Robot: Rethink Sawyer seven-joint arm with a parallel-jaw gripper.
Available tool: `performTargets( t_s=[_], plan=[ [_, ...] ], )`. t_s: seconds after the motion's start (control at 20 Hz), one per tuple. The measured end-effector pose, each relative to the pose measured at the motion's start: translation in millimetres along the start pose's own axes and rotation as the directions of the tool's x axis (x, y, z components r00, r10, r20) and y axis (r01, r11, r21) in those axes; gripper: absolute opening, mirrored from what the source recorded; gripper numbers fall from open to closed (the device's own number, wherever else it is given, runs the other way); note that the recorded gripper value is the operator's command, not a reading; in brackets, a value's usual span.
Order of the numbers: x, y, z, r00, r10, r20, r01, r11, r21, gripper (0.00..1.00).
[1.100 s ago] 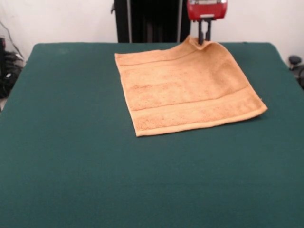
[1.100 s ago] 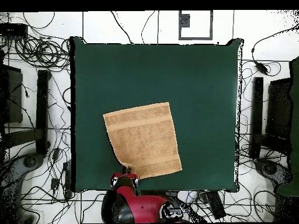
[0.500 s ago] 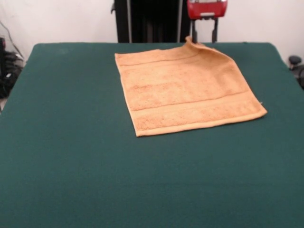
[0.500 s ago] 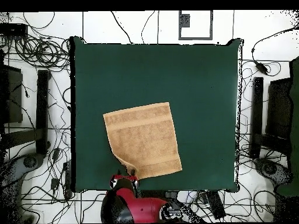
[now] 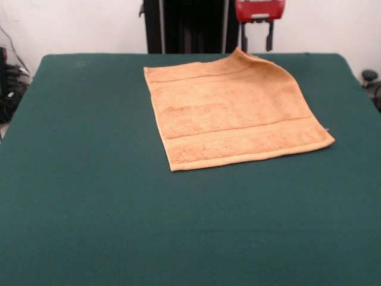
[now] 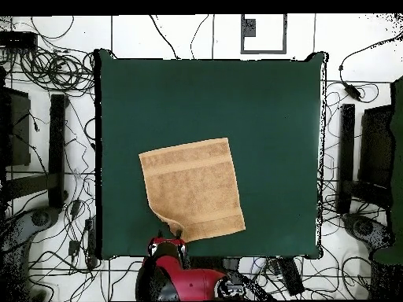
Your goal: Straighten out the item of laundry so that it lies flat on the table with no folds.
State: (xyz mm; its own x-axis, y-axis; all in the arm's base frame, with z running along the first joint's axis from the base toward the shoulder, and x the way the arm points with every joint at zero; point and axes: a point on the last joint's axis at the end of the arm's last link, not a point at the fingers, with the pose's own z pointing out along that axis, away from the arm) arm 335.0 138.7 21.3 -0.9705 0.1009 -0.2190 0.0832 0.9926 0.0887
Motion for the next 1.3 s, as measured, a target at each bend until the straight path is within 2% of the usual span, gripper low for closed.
performTargets(
  t_s=[0.25, 0.35, 0.6, 0.7, 0.8, 0.9, 1.0, 1.1, 1.3],
  plan=[
    [-0.9, 0.7, -4.4, 1.0, 0.003, 0.004, -0.003, 1.0, 0.003, 1.0],
    [-5.4, 0.0, -13.8, 1.0, 0.011, 0.01, -0.012, 1.0, 0.011, 1.0],
    [-23.6, -8.9, -50.6, 0.998, 0.054, -0.012, -0.053, 0.998, 0.043, 1.0],
    [-36.4, -16.4, -75.8, 0.994, 0.094, -0.048, -0.092, 0.994, 0.054, 1.0],
    [-43.9, -20.0, -88.6, 0.99, 0.121, -0.066, -0.118, 0.991, 0.056, 1.0],
    [-54.6, -24.9, -105.8, 0.981, 0.171, -0.088, -0.166, 0.984, 0.062, 1.0],
    [-70.9, -29.6, -132.0, 0.963, 0.246, -0.111, -0.239, 0.968, 0.078, 1.0],
    [-79.7, -28.7, -150.4, 0.949, 0.288, -0.129, -0.279, 0.956, 0.086, 1.0],
    [-90.6, -22.7, -179.2, 0.935, 0.321, -0.151, -0.311, 0.947, 0.086, 1.0]
  ],
)
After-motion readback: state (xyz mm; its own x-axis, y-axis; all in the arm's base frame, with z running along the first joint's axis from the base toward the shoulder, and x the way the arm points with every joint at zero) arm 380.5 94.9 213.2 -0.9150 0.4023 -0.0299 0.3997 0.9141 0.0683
